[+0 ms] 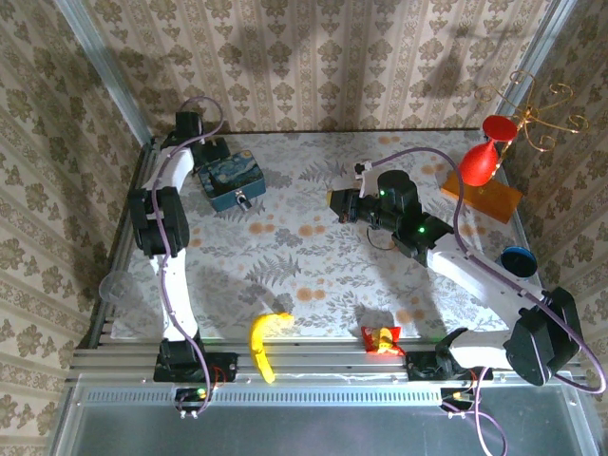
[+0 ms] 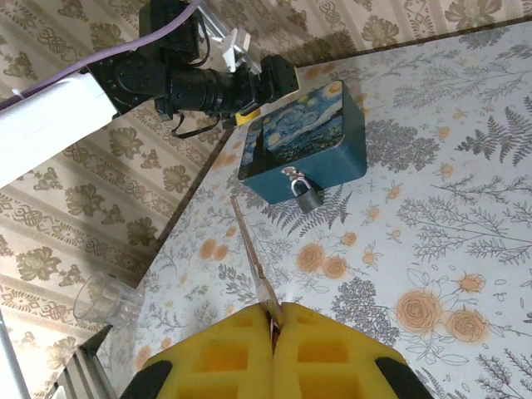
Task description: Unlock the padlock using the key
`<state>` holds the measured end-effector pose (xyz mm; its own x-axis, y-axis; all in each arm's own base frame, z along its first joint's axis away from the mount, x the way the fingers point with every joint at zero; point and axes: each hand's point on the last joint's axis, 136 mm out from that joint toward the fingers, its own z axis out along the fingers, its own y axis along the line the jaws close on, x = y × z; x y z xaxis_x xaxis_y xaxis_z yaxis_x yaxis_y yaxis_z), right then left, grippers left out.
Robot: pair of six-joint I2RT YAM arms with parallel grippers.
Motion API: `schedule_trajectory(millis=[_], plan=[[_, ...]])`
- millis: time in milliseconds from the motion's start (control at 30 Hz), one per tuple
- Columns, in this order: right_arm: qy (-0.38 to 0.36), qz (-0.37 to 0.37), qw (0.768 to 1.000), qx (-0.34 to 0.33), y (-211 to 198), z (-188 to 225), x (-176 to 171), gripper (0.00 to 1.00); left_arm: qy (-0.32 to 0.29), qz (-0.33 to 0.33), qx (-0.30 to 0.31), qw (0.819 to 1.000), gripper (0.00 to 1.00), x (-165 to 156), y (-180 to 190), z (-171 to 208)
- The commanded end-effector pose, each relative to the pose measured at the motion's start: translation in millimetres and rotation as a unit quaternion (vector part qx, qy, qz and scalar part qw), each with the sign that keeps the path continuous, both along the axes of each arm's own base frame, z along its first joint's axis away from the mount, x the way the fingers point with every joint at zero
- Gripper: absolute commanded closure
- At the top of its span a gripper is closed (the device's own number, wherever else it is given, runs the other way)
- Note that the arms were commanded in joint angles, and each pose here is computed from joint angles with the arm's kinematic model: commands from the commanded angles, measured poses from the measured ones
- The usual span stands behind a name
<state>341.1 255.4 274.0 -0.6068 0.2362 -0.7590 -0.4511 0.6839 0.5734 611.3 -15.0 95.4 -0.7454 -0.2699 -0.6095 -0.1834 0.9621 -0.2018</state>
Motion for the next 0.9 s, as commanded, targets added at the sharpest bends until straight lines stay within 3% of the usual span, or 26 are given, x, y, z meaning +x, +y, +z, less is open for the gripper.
schedule_trajectory(millis=[0,333,667,867], plan=[[-0.001,0.008,1.0,0.018,4.1,3.5,1.6,1.0,0.018,-0.016,0.005,1.0,0.0,-12.8,-11.5,-12.3],[0.002,0.007,1.0,0.017,-0.9,1.9,-4.1,1.0,0.03,-0.039,-0.021,0.999,0.0,-33.8,-56.0,-24.5],[0.035,-0.006,0.999,-0.001,-13.7,-29.3,-18.1,1.0,0.026,0.011,-0.077,0.997,0.0,-88.0,-96.4,-21.4],[0.057,-0.009,0.998,-0.005,-21.0,-47.7,-30.7,1.0,0.016,-0.008,-0.105,0.994,0.0,-109.7,-135.1,-17.9]])
